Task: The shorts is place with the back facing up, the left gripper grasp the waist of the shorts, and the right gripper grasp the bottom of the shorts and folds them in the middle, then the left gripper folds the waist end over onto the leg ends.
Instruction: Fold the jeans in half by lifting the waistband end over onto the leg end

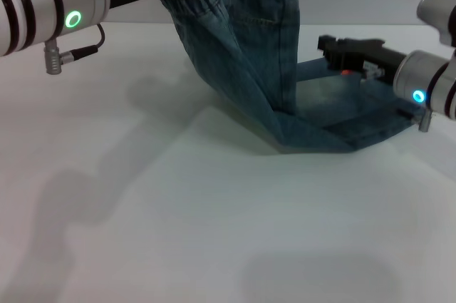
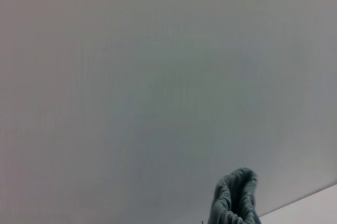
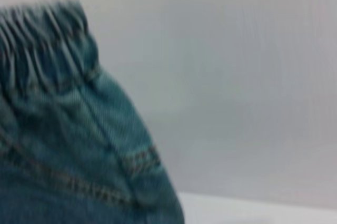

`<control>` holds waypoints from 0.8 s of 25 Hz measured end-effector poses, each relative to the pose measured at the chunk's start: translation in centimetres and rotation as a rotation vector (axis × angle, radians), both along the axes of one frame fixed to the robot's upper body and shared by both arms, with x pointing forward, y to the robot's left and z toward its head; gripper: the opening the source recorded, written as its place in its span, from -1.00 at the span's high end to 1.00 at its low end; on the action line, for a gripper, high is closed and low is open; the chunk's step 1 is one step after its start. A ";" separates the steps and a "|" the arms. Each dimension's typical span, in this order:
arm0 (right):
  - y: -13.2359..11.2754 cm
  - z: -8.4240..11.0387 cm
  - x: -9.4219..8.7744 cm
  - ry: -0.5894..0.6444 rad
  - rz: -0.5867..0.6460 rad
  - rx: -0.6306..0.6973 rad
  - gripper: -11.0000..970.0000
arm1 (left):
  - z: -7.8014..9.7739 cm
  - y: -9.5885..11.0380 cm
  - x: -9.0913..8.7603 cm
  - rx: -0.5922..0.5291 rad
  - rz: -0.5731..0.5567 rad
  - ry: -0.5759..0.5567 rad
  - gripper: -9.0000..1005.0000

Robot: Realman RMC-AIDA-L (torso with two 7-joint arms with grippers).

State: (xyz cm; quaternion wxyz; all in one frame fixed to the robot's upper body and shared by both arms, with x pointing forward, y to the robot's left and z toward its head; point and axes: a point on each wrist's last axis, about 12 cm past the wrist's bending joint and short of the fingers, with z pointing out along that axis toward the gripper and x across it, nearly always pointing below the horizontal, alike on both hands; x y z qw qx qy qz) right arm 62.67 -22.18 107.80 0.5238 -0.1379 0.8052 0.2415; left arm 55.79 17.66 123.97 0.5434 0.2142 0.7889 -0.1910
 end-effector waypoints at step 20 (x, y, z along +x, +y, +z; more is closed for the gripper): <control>4.2 -2.4 -4.0 0.128 0.188 0.139 0.98 | 0.1 0.1 -0.1 -0.002 0.002 -0.004 0.77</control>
